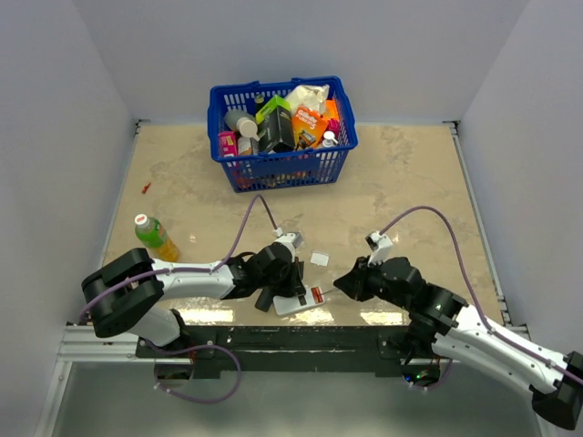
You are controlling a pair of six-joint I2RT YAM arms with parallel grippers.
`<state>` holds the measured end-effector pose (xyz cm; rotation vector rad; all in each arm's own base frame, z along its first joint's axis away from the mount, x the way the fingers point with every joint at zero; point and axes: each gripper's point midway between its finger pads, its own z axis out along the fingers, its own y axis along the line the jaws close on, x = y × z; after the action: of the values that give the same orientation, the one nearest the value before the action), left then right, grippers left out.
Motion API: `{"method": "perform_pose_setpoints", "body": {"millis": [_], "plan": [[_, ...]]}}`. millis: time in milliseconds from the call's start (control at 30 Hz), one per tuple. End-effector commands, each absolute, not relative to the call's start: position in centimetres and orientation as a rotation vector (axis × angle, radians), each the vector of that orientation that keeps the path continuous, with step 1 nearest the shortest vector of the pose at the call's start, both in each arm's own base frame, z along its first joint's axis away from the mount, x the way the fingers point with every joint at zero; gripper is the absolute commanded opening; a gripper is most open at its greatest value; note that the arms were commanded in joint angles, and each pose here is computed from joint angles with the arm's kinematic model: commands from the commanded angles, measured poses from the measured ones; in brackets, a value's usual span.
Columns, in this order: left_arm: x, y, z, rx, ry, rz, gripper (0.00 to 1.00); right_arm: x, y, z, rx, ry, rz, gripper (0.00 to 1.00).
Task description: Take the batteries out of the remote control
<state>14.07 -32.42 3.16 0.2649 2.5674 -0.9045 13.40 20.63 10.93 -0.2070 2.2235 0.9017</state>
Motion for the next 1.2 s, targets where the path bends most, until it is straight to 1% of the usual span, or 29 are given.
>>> {"method": "perform_pose_setpoints", "body": {"millis": [0,33,133,333,533,633,667,700,733,867,900,967,1000,1167], "plan": [[12.9,-29.5,-0.8,0.258,2.677,-0.74,0.0,11.8,22.3,12.0,-0.046,2.199,1.166,0.0],[12.9,-29.5,-0.8,0.258,2.677,-0.74,0.0,11.7,22.5,13.0,0.002,2.163,1.24,0.0],[12.8,-29.4,-0.9,0.261,2.679,-0.732,0.0,11.4,22.8,13.5,0.072,2.117,1.341,0.0],[12.8,-29.3,-0.9,0.255,2.678,-0.73,0.0,11.5,22.4,14.0,0.12,2.089,1.363,0.0],[12.9,-29.2,-0.5,0.248,2.668,-0.737,0.02,12.1,22.9,17.1,0.154,2.013,1.421,0.0],[12.8,-29.1,-0.7,0.249,2.674,-0.73,0.02,12.1,24.0,16.7,0.13,2.033,1.456,0.0],[12.9,-29.1,-0.7,0.248,2.672,-0.73,0.02,11.8,24.2,15.6,0.133,2.061,1.465,0.0],[12.8,-29.0,-0.9,0.249,2.677,-0.727,0.02,11.7,24.7,16.6,0.139,2.017,1.538,0.0],[12.8,-29.0,-1.0,0.249,2.68,-0.722,0.02,11.7,24.7,16.5,0.148,2.007,1.548,0.0],[12.8,-29.0,-0.9,0.245,2.679,-0.723,0.02,12.7,23.1,15.7,0.18,2.003,1.411,0.0],[12.8,-29.0,-0.9,0.244,2.678,-0.725,0.02,12.6,22.3,14.0,0.18,2.066,1.331,0.0],[12.8,-29.0,-1.0,0.249,2.681,-0.719,0.02,13.5,20.6,13.6,0.247,2.068,1.217,0.0],[12.8,-29.0,-1.0,0.247,2.681,-0.719,0.02,13.4,19.8,12.2,0.252,2.113,1.145,0.0],[12.8,-28.9,-1.3,0.254,2.688,-0.709,0.02,13.8,18.1,10.6,0.317,2.152,1.029,0.0]]}}
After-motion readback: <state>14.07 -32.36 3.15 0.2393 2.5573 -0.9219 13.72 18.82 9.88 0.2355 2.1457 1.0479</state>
